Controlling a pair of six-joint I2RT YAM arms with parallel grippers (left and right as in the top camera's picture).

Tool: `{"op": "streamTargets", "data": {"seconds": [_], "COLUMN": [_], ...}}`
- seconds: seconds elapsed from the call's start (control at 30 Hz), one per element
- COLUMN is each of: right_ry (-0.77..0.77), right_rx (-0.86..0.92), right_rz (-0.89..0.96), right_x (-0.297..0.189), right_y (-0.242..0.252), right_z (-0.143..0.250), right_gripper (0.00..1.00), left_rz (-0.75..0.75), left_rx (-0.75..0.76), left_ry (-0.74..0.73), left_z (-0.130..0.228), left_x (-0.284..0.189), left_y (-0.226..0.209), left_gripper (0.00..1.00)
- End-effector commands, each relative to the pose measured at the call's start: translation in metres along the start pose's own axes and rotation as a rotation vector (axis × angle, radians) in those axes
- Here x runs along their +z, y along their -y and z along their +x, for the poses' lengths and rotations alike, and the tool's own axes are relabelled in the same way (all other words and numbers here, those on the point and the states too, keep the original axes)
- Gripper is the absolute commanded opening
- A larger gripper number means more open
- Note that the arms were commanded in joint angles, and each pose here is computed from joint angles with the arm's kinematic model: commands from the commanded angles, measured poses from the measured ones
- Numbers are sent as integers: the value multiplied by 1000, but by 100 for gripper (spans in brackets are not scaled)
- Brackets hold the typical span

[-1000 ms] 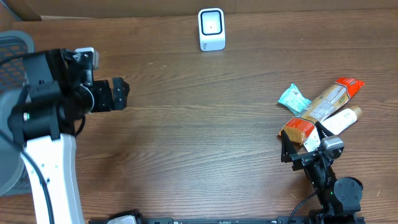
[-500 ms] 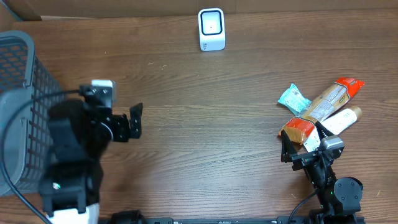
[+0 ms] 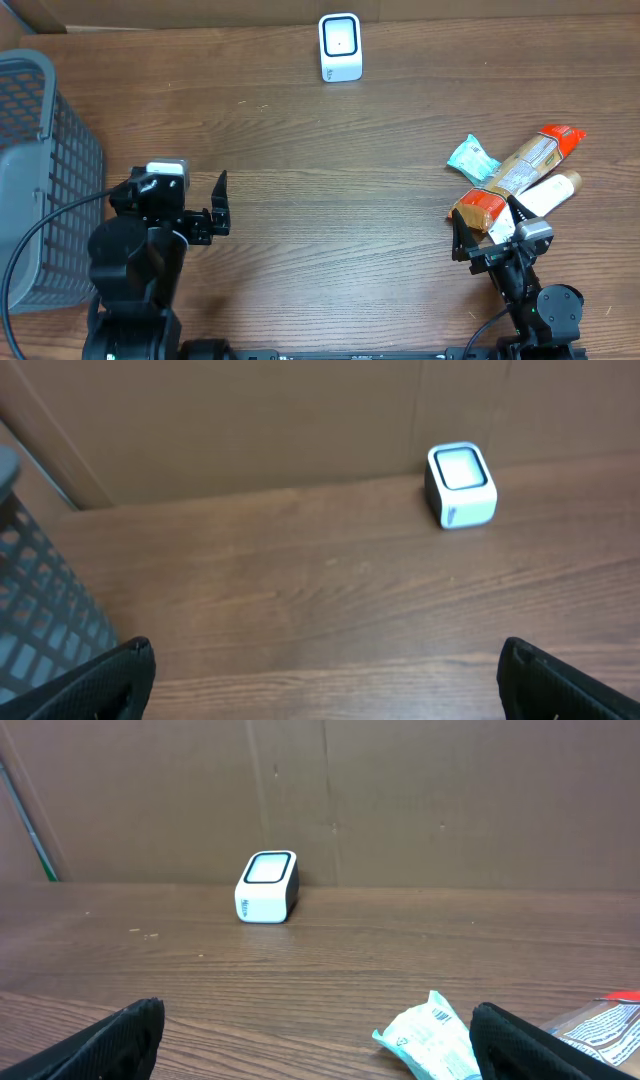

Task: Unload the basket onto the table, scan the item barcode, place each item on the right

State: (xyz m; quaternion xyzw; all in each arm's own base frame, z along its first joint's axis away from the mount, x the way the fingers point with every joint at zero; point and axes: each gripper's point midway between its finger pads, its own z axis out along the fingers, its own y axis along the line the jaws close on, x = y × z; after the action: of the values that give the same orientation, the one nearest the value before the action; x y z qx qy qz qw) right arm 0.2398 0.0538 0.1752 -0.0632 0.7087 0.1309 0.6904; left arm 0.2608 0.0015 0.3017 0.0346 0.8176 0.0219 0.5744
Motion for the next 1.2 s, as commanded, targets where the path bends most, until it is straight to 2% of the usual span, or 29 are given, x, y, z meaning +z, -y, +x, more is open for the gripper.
{"op": "streamTargets", "data": {"seconds": [0.0,0.23,0.43,0.7,0.87,1.17], "right_ry": [6,6,6,6,6,6], "right_rx": [-1,-1,-1,-1,-1,-1], "right_rz": [9,9,9,9,9,9], "right_x": [0,0,0,0,0,0], "right_y": [1,1,1,1,1,1], "right_z": [1,1,1,1,1,1], "right_gripper": [100,100,100,100,100,100], "left_rz": [-14,-47,-23,58,66,49], "left_rx": [27,34,33,53,62,83], "left_ry": [22,33,122,391,532,627], "left_z": [-1,0,-19,-42,-25,22], "left_x": [-5,-14,-20,-21,-23,-16], "left_y": [-1,-6,-1,17,23,26], "left_gripper": [100,100,100,100,100,100]}}
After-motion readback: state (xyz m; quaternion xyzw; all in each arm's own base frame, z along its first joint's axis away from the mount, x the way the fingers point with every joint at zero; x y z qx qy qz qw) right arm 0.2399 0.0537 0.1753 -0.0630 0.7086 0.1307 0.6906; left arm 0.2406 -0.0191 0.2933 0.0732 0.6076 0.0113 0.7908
